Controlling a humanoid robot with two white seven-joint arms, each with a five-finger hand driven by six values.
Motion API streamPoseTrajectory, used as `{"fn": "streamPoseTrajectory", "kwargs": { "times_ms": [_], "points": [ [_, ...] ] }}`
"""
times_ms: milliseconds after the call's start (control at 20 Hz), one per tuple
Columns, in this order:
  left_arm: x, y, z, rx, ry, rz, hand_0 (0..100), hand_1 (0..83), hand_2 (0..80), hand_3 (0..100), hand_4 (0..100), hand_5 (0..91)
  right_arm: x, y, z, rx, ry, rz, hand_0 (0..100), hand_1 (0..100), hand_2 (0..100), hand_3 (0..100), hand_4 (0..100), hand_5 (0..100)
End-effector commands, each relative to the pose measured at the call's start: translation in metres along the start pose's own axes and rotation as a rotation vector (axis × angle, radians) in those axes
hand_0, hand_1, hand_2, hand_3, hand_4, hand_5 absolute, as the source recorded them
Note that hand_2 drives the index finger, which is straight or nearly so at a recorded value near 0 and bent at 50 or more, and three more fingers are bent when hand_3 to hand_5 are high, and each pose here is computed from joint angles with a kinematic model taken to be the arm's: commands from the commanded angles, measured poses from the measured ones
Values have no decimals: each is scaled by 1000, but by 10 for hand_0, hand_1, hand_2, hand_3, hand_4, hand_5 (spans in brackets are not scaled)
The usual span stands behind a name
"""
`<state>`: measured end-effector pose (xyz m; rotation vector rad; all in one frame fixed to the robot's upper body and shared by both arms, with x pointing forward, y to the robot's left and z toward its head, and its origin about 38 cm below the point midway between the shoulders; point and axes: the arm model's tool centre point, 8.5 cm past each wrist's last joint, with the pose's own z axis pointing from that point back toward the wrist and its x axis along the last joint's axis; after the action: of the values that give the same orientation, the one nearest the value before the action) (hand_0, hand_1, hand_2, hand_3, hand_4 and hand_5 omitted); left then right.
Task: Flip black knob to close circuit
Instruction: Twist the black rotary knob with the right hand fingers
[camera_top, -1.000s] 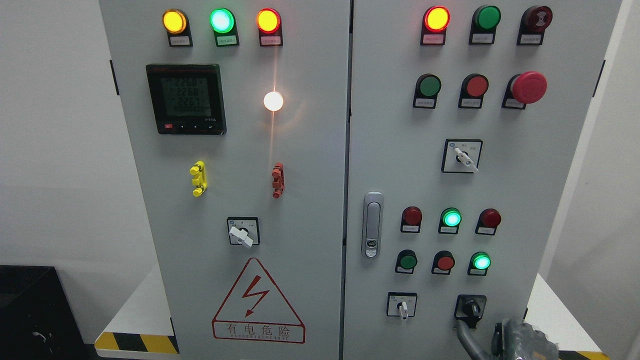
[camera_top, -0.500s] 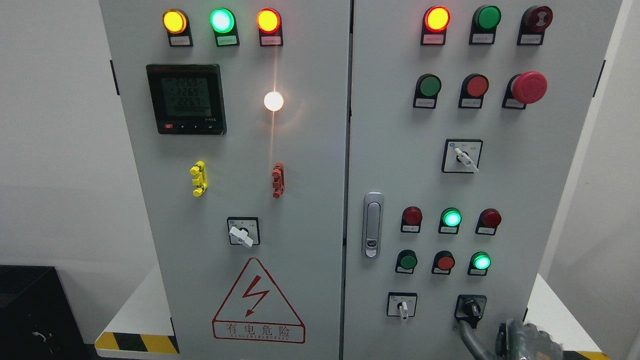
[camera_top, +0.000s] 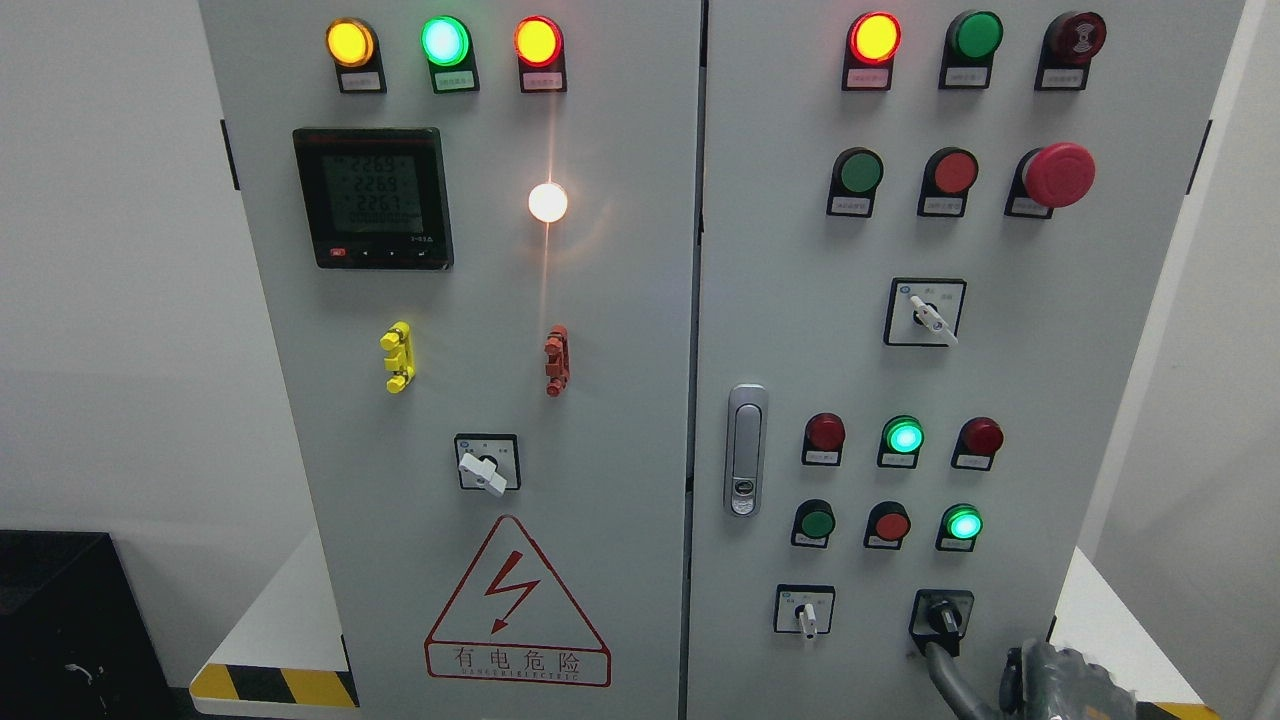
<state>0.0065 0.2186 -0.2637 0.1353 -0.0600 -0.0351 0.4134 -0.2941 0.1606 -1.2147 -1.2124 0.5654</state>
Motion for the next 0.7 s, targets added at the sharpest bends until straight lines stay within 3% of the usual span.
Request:
{"fn": "streamPoseTrajectory", "kwargs": {
  "times_ms": [0,650],
  "points": [
    [-5,-2,0,-4,-6,3,120,556,0,0,0,0,-10,-7,-4,-16,26,-7,0,0,930,1000,1000,1000],
    [-5,-2,0,-4,-6,3,120,556,0,0,0,0,-8,-11,-8,-27,26,-15,0,0,929,1000,999,1000]
  ]
}}
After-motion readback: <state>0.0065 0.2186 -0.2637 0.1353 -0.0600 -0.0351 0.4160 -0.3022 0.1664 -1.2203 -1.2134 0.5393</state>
